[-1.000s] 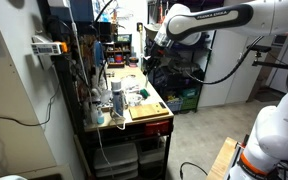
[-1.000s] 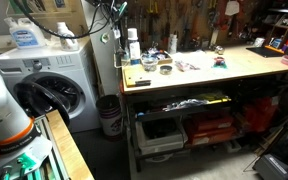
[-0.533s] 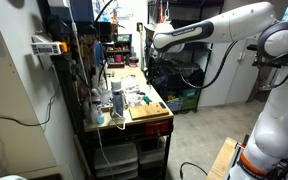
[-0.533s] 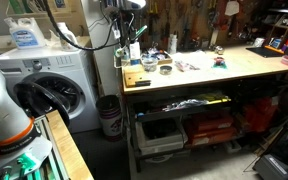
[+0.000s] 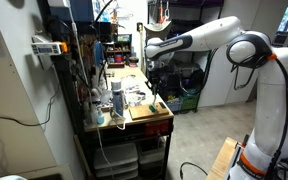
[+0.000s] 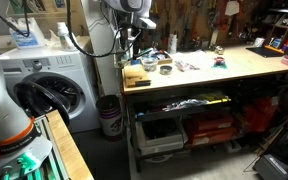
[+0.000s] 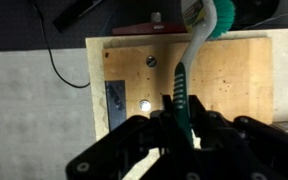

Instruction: Remove the white and green brush from the wall tools hanger and put it on board on the counter top

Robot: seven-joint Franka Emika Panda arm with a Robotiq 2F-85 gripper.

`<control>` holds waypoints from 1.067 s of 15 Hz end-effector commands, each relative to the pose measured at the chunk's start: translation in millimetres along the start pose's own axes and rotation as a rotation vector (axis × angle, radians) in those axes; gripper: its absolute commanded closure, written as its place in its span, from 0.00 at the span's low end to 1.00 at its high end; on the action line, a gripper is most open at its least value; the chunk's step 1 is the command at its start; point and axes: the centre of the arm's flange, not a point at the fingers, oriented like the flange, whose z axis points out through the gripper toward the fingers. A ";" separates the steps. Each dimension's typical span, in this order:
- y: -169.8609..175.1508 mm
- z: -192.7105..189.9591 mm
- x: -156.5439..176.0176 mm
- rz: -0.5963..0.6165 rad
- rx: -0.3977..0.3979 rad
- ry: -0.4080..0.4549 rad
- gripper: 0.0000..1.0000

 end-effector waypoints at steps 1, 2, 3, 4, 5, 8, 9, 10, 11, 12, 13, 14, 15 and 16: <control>8.2 13.4 31.1 0.128 -0.040 -0.149 0.95; 11.8 19.7 35.0 0.152 -0.038 -0.197 0.95; 14.7 26.1 38.7 0.167 -0.014 -0.229 0.95; 15.0 31.3 42.4 0.174 0.011 -0.249 0.95; 14.5 36.7 46.1 0.179 0.039 -0.264 0.95; 12.6 48.6 58.4 0.187 0.118 -0.297 0.95; 12.0 52.5 61.5 0.183 0.130 -0.305 0.95; 12.2 57.0 63.5 0.172 0.125 -0.294 0.95; 12.3 61.8 66.3 0.154 0.114 -0.273 0.95; 11.6 64.7 67.4 0.141 0.119 -0.260 0.95; 10.4 67.7 69.5 0.120 0.122 -0.244 0.95; 10.0 69.7 71.1 0.091 0.126 -0.224 0.95; 10.2 73.7 73.3 0.062 0.126 -0.166 0.95; 9.7 75.2 77.5 0.048 0.138 -0.146 0.95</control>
